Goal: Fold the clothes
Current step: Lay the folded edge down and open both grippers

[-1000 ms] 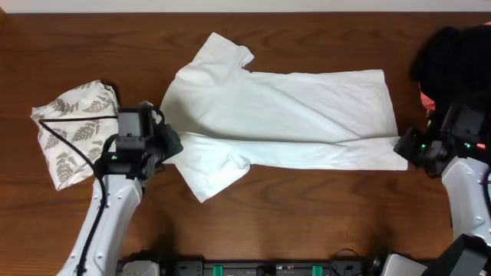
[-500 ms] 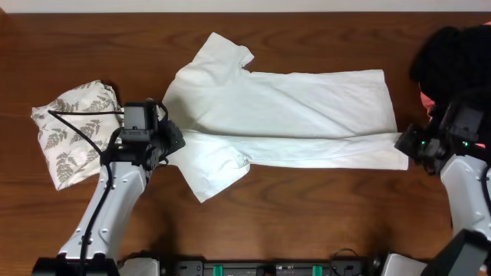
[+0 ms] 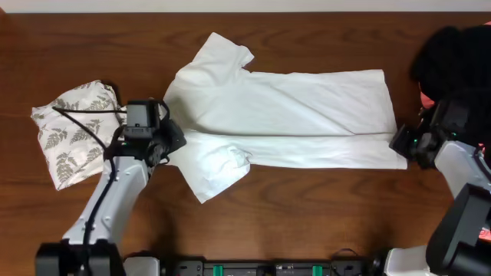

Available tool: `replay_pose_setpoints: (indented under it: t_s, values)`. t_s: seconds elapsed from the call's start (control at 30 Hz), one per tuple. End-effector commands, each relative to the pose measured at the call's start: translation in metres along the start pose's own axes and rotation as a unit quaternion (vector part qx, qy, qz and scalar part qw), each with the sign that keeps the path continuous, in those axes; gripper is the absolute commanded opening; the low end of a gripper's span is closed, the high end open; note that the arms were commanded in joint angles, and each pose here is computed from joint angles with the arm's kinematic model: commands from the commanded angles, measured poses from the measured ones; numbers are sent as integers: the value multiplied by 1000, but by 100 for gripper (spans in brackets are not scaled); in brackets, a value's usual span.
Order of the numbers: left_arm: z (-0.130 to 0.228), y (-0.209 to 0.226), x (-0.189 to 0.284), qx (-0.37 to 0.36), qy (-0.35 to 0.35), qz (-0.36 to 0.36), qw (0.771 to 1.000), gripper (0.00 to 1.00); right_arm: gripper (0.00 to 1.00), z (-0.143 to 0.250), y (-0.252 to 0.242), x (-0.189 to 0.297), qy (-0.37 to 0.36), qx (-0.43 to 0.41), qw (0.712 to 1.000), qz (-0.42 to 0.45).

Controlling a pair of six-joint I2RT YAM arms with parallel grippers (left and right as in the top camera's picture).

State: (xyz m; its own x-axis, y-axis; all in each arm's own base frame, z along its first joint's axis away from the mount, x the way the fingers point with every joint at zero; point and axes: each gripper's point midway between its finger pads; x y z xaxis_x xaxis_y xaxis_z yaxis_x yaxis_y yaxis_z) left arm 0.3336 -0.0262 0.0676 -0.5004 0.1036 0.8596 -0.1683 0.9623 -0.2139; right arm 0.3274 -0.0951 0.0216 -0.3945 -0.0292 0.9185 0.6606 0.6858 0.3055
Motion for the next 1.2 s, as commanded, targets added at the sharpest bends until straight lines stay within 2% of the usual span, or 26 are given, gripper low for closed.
replay_pose_setpoints:
  t_s: [0.0, 0.4, 0.5, 0.57, 0.6, 0.7, 0.9, 1.1, 1.17]
  values:
    - [-3, 5, -9, 2, 1, -14, 1000, 6, 1, -5, 6, -2, -6, 2, 1000, -1]
    - [-7, 6, -32, 2, -2, -13, 1000, 7, 2, -15, 12, -3, -27, 6, 1000, -12]
    - [-10, 6, -35, 2, -7, -11, 1000, 16, 3, -16, 12, -5, -28, 7, 1000, -13]
    - [-10, 6, -36, 2, -6, -12, 1000, 17, 2, -16, 11, -8, -26, 6, 1000, -10]
    - [-9, 6, -37, 2, -5, -12, 1000, 23, 3, -15, 10, -9, -24, 6, 1000, -8]
    - [-6, 7, -40, 2, 2, -14, 1000, 34, 6, -12, 7, -14, -17, 4, 1000, -3]
    - [-5, 8, -41, 2, 3, -14, 1000, 43, 12, -8, 4, -19, -8, 9, 1000, 2]
    - [2, 11, -43, 2, 16, -21, 1000, 45, 14, -1, 3, -19, 9, 19, 1000, 1]
    - [5, 12, -43, 2, 21, -23, 1000, 45, 18, 2, 8, -19, 16, 30, 999, -13]
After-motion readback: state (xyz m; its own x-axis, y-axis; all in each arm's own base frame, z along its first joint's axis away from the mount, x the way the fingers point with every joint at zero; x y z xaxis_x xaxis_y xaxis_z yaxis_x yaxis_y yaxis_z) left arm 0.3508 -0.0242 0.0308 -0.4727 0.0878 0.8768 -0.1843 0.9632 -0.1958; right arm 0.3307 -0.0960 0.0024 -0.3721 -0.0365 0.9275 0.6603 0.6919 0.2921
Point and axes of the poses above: each gripper's point midway between its finger pads, its own x axis back along the fingers, its own y axis along the line the jaws close on, z = x × y, and after that the axes turned 13 degrees about -x, right-handed
